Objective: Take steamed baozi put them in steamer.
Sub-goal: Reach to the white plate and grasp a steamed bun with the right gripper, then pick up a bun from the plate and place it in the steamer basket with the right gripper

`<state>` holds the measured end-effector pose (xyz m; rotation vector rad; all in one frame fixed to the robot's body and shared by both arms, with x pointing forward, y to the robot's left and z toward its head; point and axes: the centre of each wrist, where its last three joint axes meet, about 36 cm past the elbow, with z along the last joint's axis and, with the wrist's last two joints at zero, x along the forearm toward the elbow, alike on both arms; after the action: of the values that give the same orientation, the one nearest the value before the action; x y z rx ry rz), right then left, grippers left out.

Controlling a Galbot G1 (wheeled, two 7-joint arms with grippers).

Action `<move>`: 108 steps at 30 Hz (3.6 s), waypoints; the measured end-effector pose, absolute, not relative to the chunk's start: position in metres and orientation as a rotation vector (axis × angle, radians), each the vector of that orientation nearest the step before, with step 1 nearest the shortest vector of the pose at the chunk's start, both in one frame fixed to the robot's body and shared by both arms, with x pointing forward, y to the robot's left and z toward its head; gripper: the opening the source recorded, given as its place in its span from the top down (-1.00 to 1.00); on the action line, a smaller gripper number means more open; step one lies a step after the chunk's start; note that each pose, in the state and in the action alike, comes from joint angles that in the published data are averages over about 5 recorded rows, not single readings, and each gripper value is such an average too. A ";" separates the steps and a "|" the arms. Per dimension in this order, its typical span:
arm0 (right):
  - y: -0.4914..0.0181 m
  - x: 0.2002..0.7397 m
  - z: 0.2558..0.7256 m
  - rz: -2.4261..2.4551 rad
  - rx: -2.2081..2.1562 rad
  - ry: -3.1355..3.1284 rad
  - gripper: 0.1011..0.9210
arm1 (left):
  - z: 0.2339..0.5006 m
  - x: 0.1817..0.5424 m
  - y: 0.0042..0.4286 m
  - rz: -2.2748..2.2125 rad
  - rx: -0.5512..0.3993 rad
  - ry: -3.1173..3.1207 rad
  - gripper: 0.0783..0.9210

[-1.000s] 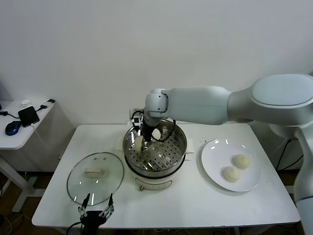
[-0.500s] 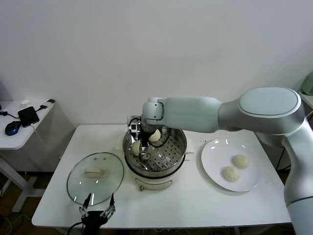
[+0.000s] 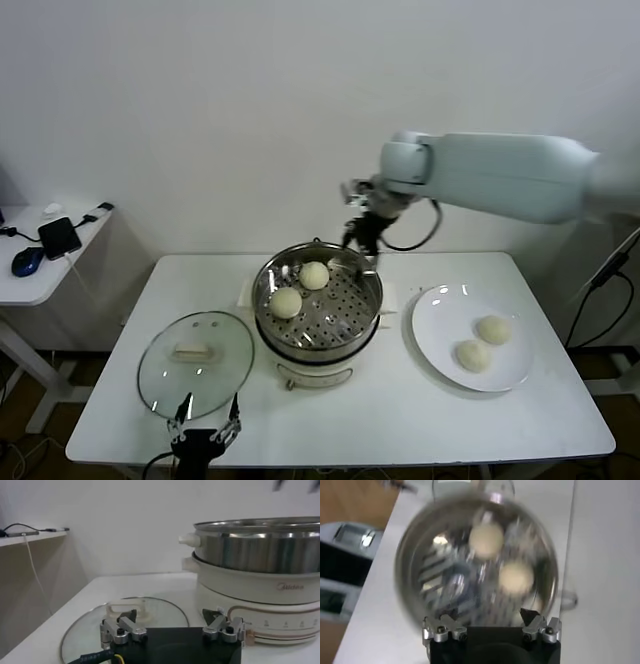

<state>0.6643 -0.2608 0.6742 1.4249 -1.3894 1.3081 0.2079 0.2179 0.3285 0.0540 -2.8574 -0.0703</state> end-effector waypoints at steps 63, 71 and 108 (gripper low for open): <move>-0.368 0.659 0.570 1.301 1.281 -1.396 -0.31 | 0.328 0.199 0.218 -0.090 0.042 -2.853 -0.77; -0.258 0.689 0.707 1.625 1.554 -1.336 -0.32 | 0.330 0.201 0.216 -0.088 0.026 -2.864 -0.77; -0.028 0.645 0.589 2.110 2.323 -0.387 -0.44 | 0.329 0.201 0.215 -0.083 0.062 -2.855 -0.77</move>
<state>0.6447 -0.0280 0.5894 2.3233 -0.3865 2.1102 0.2010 0.2150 0.3289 0.0618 -2.8552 -0.0830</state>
